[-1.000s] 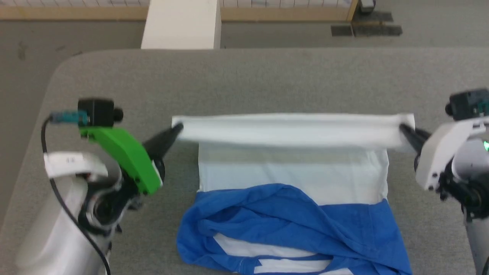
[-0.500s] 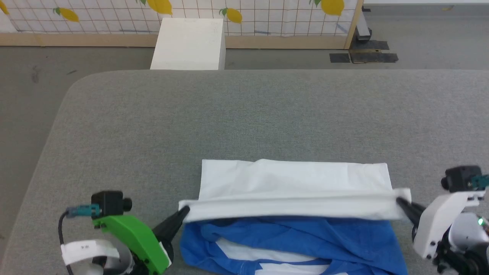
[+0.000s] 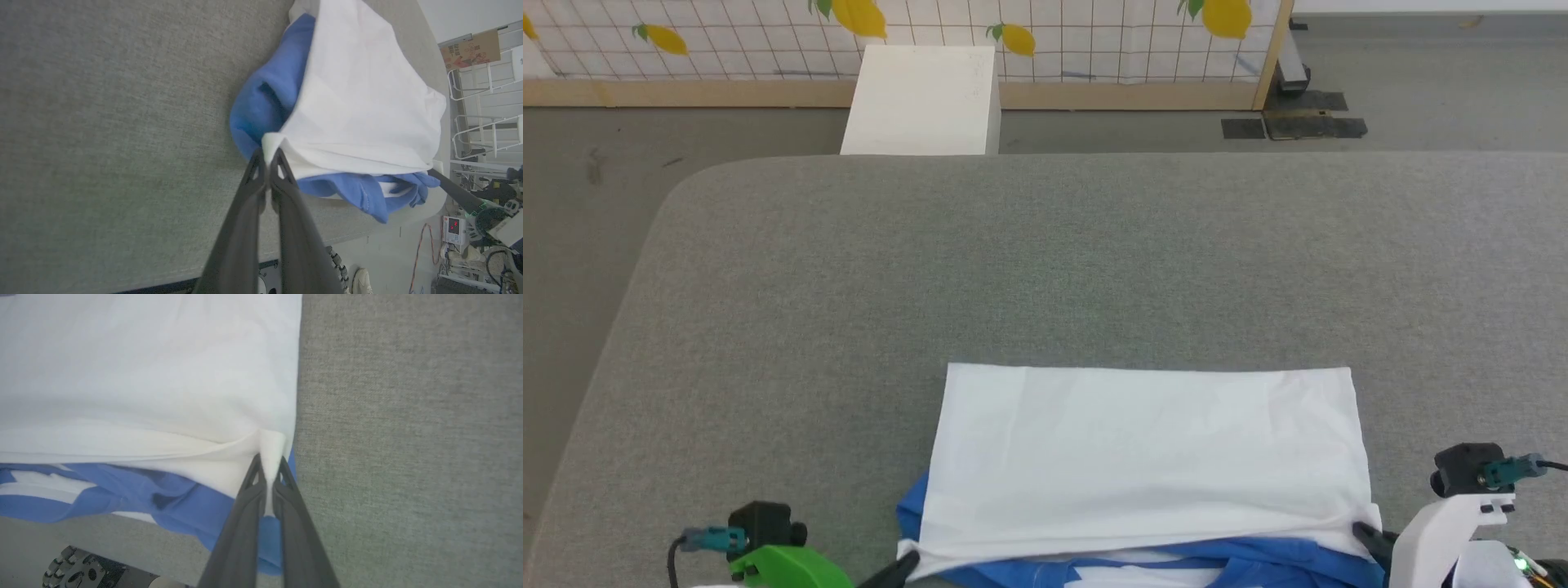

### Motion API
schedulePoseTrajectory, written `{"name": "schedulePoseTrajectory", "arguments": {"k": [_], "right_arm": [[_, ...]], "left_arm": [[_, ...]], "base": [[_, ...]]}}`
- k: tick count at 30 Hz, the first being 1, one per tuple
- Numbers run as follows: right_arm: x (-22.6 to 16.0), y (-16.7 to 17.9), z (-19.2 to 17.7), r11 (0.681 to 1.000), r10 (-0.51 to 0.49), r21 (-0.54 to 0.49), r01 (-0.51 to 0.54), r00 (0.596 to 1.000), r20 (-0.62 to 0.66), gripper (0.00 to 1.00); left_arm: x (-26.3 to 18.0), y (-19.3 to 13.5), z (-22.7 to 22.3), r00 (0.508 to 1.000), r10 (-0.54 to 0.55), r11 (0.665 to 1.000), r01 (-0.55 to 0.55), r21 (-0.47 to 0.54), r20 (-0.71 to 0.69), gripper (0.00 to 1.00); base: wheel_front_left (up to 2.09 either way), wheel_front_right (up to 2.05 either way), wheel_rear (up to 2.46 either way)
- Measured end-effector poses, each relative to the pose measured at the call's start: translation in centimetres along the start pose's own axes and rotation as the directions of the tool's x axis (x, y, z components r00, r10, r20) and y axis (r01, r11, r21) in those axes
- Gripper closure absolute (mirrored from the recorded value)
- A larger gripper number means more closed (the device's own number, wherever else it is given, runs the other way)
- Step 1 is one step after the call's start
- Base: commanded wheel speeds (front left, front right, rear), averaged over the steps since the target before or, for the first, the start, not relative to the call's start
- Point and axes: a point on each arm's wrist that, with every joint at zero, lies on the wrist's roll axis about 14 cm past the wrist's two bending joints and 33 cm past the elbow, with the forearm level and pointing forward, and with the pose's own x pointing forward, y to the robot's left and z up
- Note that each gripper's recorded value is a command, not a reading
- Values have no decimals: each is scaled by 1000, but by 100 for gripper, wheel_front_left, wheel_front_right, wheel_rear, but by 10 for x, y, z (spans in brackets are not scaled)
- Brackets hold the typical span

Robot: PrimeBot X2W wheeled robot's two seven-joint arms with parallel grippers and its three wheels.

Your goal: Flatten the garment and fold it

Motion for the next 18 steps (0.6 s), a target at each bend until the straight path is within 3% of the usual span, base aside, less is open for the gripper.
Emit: {"name": "schedulePoseTrajectory", "arguments": {"k": [5, 6, 7, 8, 9, 18], "right_arm": [[-4, -2, -13, 1000, -3, 0, 3, 1000, -25, 100], [-5, -2, -13, 1000, -3, -4, 3, 1000, -26, 58], [-7, -2, -15, 1000, -3, -8, 3, 999, -32, 0], [-9, -3, -16, 1000, -5, -12, 5, 999, -32, 0], [-11, -4, -16, 1000, -8, -16, 7, 1000, -29, 0], [-47, -3, -6, 999, 40, 2, -40, 999, -11, 0]], "left_arm": [[-3, 8, -14, 998, 36, 999, -36, -3, -41, 100], [-4, 10, -15, 998, 46, 999, -46, 1, -48, 100], [-4, 11, -16, 997, 54, 999, -54, 5, -51, 67], [-5, 11, -16, 997, 58, 998, -57, 5, -50, 22], [-6, 12, -15, 997, 64, 998, -64, 10, -46, 0], [-24, 30, 5, 988, 154, 984, -154, 88, 7, 0]], "base": [[0, 0, 0], [0, 0, 0], [0, 0, 0], [0, 0, 0], [0, 0, 0], [0, 0, 0]]}}
